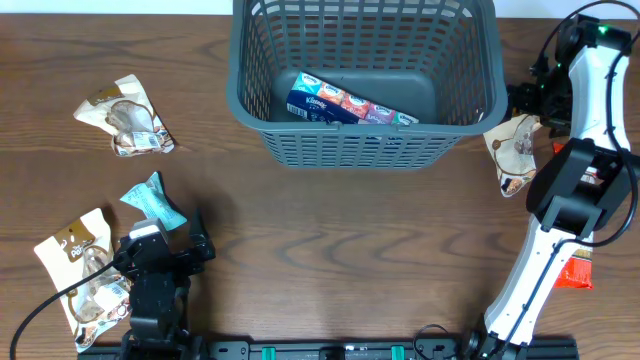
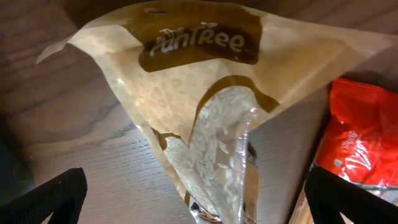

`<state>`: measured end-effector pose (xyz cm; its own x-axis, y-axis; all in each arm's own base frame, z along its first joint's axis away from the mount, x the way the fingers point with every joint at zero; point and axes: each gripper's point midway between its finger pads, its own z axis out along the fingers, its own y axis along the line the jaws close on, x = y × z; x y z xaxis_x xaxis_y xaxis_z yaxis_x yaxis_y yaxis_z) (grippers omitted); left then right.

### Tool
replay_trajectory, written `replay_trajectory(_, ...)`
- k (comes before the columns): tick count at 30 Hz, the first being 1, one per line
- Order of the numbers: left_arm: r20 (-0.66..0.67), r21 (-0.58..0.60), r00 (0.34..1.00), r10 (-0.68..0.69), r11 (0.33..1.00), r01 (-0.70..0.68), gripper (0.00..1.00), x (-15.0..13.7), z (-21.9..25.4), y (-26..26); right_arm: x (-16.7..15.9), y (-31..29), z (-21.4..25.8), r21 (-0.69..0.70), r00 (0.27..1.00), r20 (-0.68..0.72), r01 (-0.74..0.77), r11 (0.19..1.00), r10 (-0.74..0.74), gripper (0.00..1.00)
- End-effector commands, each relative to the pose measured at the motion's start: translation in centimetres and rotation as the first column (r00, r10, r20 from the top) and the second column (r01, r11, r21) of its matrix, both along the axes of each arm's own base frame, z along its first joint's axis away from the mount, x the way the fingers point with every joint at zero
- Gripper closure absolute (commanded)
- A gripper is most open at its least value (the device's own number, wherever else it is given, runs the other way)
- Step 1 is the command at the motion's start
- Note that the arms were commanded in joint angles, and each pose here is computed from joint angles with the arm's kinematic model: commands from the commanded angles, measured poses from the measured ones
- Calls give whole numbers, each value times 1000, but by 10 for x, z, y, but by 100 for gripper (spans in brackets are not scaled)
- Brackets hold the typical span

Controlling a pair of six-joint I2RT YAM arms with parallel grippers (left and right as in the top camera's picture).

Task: Pack container
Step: 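Reach the right gripper to the crumpled snack pouch and grasp it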

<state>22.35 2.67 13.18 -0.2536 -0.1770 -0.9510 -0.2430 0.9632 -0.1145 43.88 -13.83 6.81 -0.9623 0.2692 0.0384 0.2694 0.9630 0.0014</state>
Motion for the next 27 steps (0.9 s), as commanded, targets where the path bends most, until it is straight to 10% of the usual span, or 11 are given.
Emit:
replay_trajectory(1,-17,4,1000,16,1000,-15,1,-2,-4,3,1,13,-2,62,997,8,-81,995,80,1)
replay_trajectory(27,-17,4,1000,16,1000,-15,1,-2,-4,3,-27,13,-9,115,979,-84,-178,977,188,1)
